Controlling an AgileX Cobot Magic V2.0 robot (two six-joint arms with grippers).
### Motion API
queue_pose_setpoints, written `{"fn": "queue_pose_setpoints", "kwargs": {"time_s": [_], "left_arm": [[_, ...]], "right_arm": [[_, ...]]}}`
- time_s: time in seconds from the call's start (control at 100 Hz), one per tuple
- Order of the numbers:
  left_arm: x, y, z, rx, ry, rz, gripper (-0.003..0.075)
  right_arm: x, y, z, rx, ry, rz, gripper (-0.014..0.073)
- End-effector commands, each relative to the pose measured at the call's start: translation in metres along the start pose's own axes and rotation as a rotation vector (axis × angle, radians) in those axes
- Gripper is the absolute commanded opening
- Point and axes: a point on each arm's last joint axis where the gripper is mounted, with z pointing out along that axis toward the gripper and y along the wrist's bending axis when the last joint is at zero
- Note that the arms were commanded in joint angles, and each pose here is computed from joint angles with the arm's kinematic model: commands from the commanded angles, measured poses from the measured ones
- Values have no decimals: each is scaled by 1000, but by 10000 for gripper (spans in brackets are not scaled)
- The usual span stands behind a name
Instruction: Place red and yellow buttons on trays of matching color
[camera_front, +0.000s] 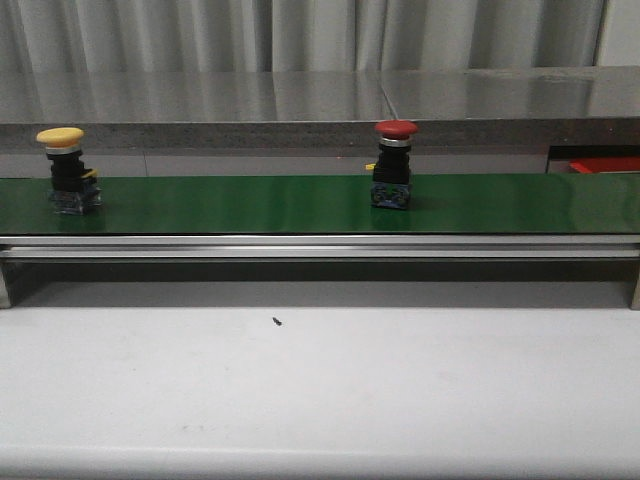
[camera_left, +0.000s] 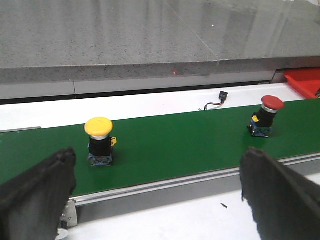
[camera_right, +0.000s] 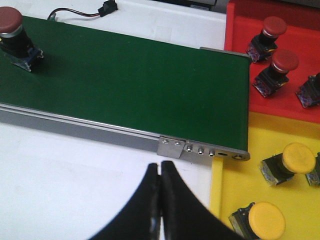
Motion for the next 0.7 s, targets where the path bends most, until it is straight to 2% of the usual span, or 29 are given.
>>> {"fn": "queue_pose_setpoints", "kwargs": {"time_s": [0.0, 0.09, 0.19, 0.26, 0.38, 0.4, 0.49, 0.54, 0.61, 0.69], "left_arm": [[-1, -1, -13, -15, -106, -11, 618], [14, -1, -23, -11, -117, -13, 604], [24, -2, -30, -7, -134, -16, 493], [28, -2, -33, -6, -142, -17, 344], [28, -3, -36, -4, -156, -14, 13], [28, -3, -36, -5, -158, -14, -22], [28, -3, -36, -6, -160, -14, -19], [28, -3, -36, -6, -160, -14, -19], [28, -3, -36, -6, -160, -14, -19], [28, -3, -36, -6, -160, -14, -19]], "right_arm": [[-12, -2, -6, 17, -87, -10, -116], [-12, -1, -6, 17, -87, -9, -116], [-12, -1, -6, 17, -87, -9, -116], [-12, -1, -6, 17, -87, -9, -116], [-11, -1, -6, 14, -75, -9, -116], [-10, -1, -6, 13, -73, -9, -116], [-10, -1, -6, 13, -73, -9, -104], [-10, -1, -6, 8, -72, -3, -61], [-11, 1, -6, -10, -80, 25, 65], [-12, 3, -6, -32, -86, 57, 300]]}}
